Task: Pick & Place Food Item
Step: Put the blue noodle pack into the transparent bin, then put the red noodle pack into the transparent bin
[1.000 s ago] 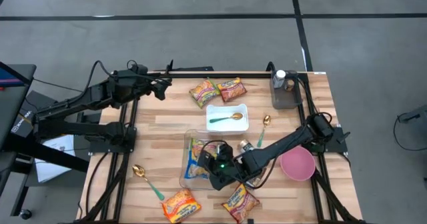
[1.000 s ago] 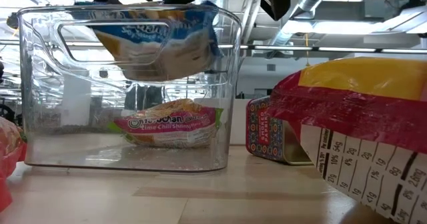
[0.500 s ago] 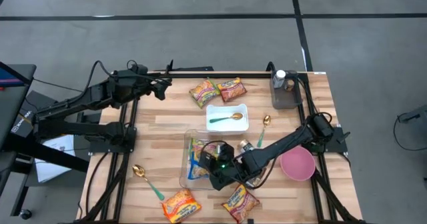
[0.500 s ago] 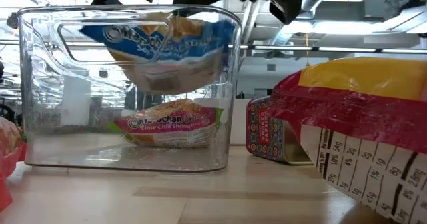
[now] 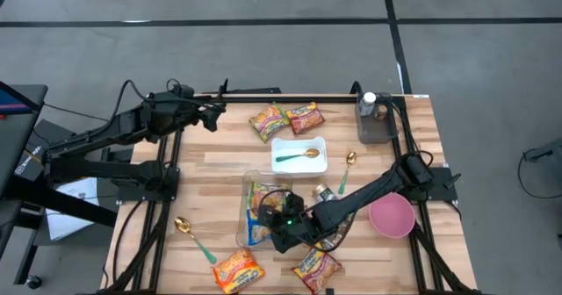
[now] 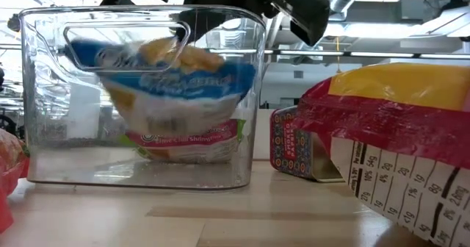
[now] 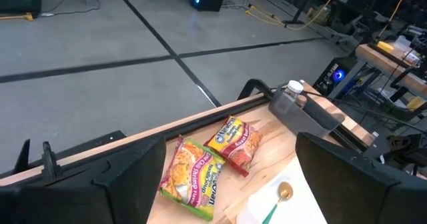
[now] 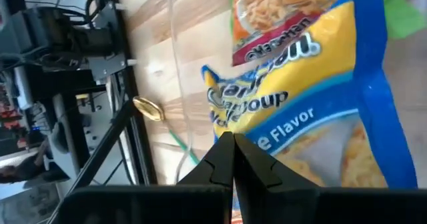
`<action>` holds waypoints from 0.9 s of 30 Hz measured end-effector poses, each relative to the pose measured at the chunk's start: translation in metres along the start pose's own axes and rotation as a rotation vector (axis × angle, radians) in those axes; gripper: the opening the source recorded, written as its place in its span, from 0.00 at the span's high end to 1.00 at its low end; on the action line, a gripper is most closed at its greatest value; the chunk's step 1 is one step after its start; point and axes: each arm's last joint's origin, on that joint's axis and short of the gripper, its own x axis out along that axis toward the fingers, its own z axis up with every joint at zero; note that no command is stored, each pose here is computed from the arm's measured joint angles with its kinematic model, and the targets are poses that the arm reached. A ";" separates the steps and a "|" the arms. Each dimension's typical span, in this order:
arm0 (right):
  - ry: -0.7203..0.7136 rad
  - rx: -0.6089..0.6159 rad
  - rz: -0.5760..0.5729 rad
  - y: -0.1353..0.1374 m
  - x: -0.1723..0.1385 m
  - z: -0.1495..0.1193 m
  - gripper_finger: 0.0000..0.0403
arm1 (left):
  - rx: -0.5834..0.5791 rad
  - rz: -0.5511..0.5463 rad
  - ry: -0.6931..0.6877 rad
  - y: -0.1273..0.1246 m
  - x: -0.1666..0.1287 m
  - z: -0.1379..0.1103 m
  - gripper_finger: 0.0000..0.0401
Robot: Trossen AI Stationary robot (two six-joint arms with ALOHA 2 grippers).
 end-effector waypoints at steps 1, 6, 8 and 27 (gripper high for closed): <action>0.000 -0.001 -0.001 0.000 0.000 0.000 1.00 | 0.000 0.000 0.001 0.000 0.000 0.000 0.18; -0.001 0.011 -0.026 -0.005 0.007 -0.001 1.00 | 0.000 0.000 -0.001 0.000 0.000 0.000 0.18; -0.002 0.010 -0.032 -0.007 0.008 -0.001 1.00 | 0.000 0.000 0.000 0.000 0.000 0.000 0.18; -0.248 -0.257 0.153 0.008 -0.035 0.002 1.00 | 0.102 -0.070 0.037 -0.002 0.000 -0.001 0.18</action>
